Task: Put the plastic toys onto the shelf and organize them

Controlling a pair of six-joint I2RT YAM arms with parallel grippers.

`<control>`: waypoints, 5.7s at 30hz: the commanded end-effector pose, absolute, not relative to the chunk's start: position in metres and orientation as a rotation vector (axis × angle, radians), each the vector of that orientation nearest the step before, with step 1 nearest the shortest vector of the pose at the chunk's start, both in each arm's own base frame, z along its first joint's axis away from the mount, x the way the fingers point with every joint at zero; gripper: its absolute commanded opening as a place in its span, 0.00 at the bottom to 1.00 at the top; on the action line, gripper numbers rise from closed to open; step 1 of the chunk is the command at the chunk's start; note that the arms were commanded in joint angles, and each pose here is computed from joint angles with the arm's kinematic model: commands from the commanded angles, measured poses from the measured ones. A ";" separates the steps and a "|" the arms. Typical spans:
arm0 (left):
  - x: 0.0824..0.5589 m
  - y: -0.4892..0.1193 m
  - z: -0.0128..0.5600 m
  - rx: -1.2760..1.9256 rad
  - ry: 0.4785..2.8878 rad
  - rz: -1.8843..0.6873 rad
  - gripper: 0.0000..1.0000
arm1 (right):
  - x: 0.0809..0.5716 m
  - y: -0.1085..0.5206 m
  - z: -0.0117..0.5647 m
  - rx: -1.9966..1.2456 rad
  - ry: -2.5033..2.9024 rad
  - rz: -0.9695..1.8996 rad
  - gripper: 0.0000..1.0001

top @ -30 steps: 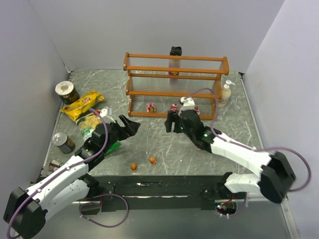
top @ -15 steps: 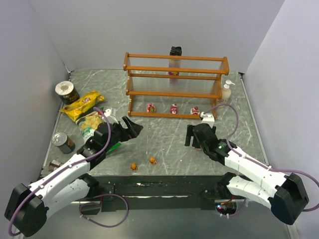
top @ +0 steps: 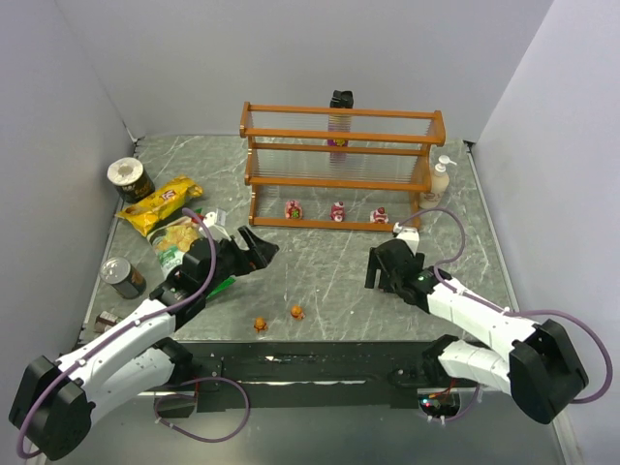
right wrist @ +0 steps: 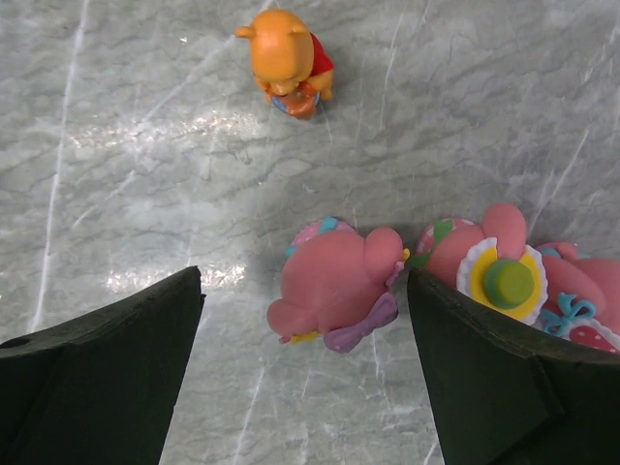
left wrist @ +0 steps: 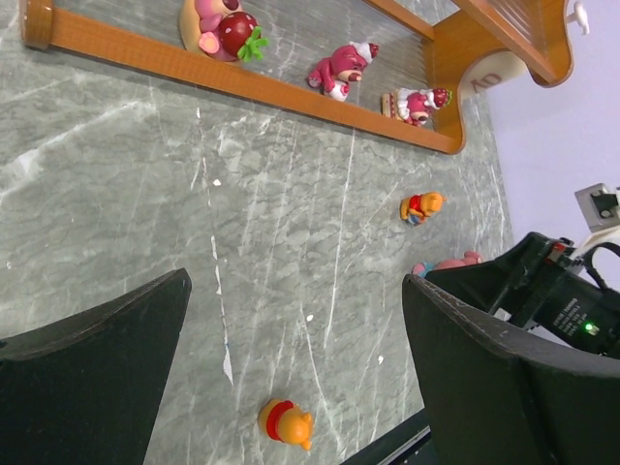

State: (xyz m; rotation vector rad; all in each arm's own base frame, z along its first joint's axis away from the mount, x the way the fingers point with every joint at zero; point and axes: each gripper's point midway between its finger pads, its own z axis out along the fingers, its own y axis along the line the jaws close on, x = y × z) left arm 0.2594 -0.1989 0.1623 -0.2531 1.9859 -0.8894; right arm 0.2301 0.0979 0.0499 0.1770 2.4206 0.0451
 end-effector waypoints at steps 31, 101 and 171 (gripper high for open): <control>0.260 -0.204 0.170 -0.220 1.955 -0.930 0.96 | 0.249 0.179 0.061 0.062 2.474 0.178 0.25; 0.261 -0.195 0.168 -0.254 1.955 -0.885 0.96 | 0.247 0.271 0.061 -0.137 2.422 0.459 0.00; 0.264 -0.199 0.153 -0.247 1.994 -0.867 0.96 | 0.272 0.244 0.051 -0.117 1.901 0.216 0.23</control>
